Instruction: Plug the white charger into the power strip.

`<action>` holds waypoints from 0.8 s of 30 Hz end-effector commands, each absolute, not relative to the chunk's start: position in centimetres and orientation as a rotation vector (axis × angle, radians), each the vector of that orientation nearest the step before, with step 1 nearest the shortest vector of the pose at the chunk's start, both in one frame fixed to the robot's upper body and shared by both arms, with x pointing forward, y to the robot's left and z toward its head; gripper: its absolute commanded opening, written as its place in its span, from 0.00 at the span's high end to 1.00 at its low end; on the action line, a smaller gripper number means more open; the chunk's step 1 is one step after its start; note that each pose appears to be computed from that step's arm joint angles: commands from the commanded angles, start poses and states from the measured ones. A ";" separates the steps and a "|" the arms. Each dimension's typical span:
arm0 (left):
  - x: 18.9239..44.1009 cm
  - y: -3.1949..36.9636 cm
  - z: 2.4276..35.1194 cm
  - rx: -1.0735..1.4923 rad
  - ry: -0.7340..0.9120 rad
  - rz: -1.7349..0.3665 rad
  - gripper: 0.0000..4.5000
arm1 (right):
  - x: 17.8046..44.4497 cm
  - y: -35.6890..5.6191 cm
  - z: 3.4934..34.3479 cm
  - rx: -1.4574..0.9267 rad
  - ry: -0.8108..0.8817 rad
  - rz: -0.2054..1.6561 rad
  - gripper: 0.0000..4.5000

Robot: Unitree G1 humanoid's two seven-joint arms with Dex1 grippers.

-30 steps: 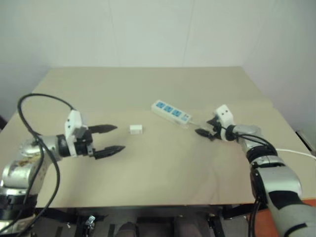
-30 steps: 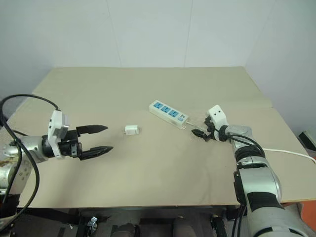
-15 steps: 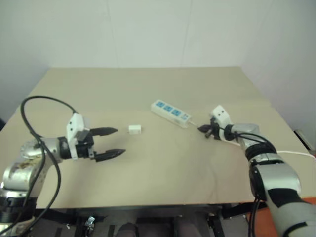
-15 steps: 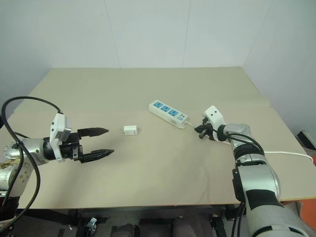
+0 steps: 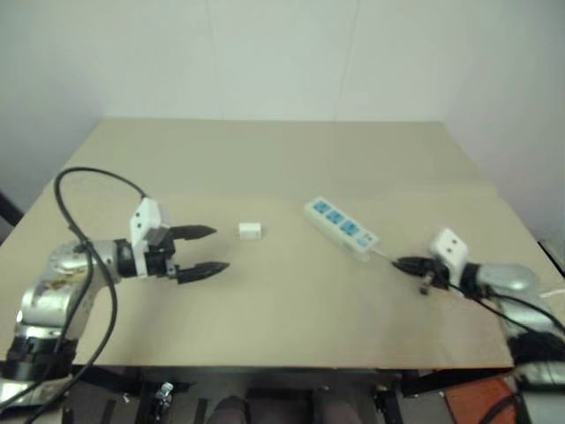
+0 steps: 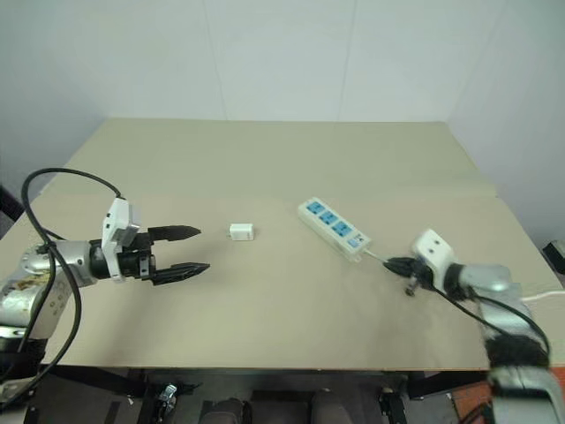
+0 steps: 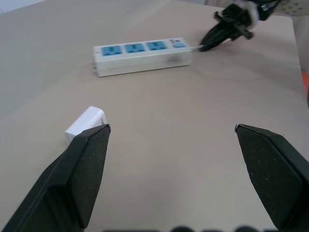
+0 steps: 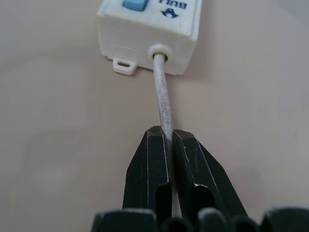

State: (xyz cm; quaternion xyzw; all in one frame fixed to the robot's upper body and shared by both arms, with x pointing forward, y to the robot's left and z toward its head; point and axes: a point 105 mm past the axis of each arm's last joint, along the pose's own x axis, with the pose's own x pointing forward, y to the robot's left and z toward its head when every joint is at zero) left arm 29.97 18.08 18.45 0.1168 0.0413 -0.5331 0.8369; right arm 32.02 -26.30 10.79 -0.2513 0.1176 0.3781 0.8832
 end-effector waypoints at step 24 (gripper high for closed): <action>30.8 16.7 19.9 0.268 0.043 -1.261 0.00 | 30.0 -23.0 13.9 -0.167 -0.083 0.654 0.01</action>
